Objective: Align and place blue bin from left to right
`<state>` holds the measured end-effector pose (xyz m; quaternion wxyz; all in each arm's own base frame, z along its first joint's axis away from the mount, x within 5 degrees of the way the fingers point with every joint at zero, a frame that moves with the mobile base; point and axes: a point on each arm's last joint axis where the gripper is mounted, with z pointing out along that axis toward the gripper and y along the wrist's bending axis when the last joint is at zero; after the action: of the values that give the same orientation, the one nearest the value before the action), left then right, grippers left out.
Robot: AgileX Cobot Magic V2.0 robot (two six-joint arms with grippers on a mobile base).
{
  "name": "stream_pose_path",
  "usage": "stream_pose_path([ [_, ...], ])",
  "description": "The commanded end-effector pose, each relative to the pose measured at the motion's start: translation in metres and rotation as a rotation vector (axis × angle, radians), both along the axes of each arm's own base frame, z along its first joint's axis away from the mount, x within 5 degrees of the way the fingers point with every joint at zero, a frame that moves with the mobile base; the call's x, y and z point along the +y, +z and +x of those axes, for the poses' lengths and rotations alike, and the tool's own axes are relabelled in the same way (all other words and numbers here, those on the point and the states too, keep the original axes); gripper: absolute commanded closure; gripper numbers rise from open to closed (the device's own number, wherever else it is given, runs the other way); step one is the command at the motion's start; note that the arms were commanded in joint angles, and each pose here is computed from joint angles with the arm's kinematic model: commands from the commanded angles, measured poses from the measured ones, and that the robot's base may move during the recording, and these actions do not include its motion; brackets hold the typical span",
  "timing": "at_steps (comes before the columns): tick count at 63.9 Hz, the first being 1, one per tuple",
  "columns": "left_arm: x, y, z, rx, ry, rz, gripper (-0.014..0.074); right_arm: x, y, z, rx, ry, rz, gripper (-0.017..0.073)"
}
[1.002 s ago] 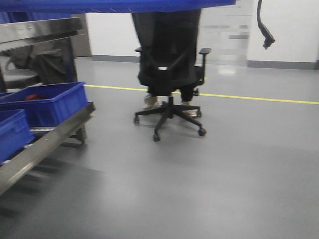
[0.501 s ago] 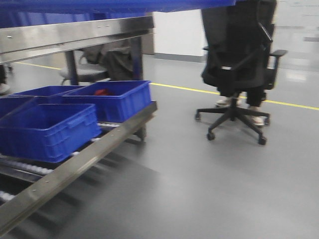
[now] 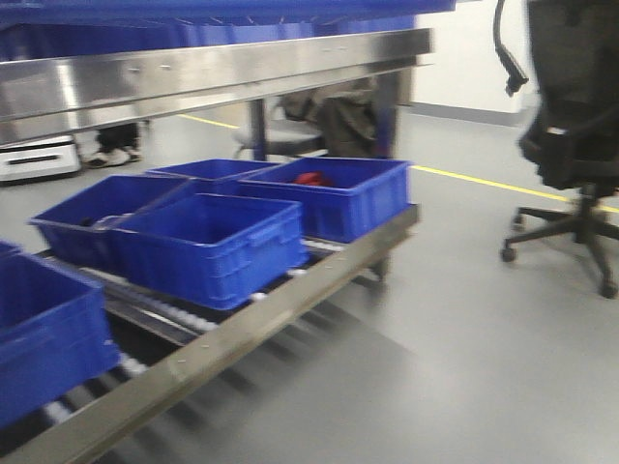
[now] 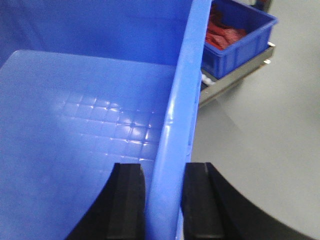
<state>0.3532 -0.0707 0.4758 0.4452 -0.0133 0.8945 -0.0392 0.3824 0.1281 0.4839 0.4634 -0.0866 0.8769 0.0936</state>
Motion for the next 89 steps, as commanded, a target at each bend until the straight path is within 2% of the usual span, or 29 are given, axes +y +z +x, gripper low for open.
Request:
stream_pose_path([
  [1, -0.007, 0.0205, -0.0066, -0.13, -0.062, -0.029, 0.061, 0.0044, 0.0204, -0.0044, -0.145, 0.042, 0.043, 0.0637],
  [89, -0.007, 0.0205, -0.0066, -0.13, -0.062, -0.029, 0.061, 0.0044, 0.0204, -0.0044, -0.145, 0.042, 0.043, 0.0637],
])
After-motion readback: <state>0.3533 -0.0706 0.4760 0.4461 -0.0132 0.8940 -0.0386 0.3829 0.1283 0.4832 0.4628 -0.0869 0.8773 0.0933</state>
